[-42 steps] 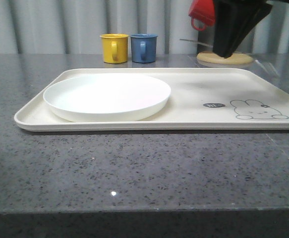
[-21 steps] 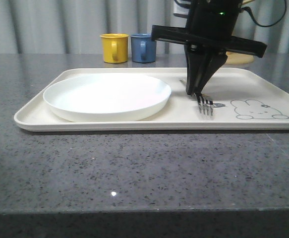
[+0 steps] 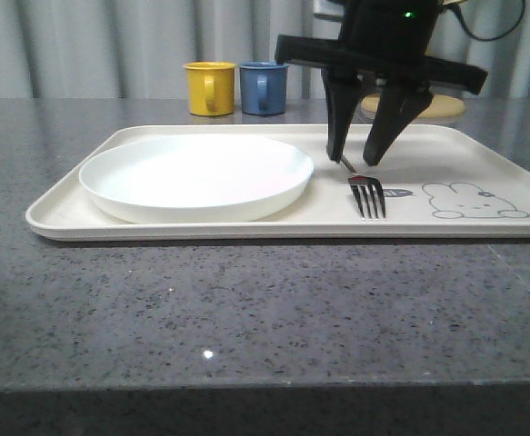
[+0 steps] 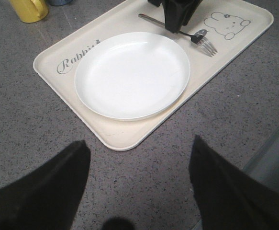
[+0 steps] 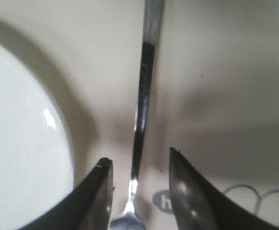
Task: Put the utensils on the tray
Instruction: 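Lower the fork onto the tray beside the plate and release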
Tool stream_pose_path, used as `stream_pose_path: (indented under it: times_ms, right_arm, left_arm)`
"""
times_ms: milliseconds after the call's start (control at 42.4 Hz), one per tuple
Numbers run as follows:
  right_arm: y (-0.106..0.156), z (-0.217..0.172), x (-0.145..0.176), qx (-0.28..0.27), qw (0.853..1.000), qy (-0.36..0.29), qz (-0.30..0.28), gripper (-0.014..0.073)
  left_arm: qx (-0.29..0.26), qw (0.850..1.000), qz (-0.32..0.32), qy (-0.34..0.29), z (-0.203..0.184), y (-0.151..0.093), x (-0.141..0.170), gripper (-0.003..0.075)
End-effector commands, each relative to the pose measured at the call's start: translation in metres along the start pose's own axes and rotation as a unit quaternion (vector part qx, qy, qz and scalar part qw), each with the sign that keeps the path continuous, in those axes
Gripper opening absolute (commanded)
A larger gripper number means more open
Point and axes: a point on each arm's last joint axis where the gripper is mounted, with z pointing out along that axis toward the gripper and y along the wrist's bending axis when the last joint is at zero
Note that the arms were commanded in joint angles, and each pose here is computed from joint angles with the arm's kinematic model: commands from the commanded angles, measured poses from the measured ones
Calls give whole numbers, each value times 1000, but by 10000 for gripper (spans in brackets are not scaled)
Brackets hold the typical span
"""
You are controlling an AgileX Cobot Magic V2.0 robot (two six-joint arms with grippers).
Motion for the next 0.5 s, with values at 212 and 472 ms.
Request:
stream_pose_path:
  times_ms: [212,472]
  right_arm:
    - [-52,-120,37,93,983,-136,-80,321]
    - [-149,-105,58,118,991,-61,-1,272]
  left_arm:
    - [-1,999,-4,-52,-6,1,-13,438]
    - [-1,999,-4,-52,-6,1,-13,438]
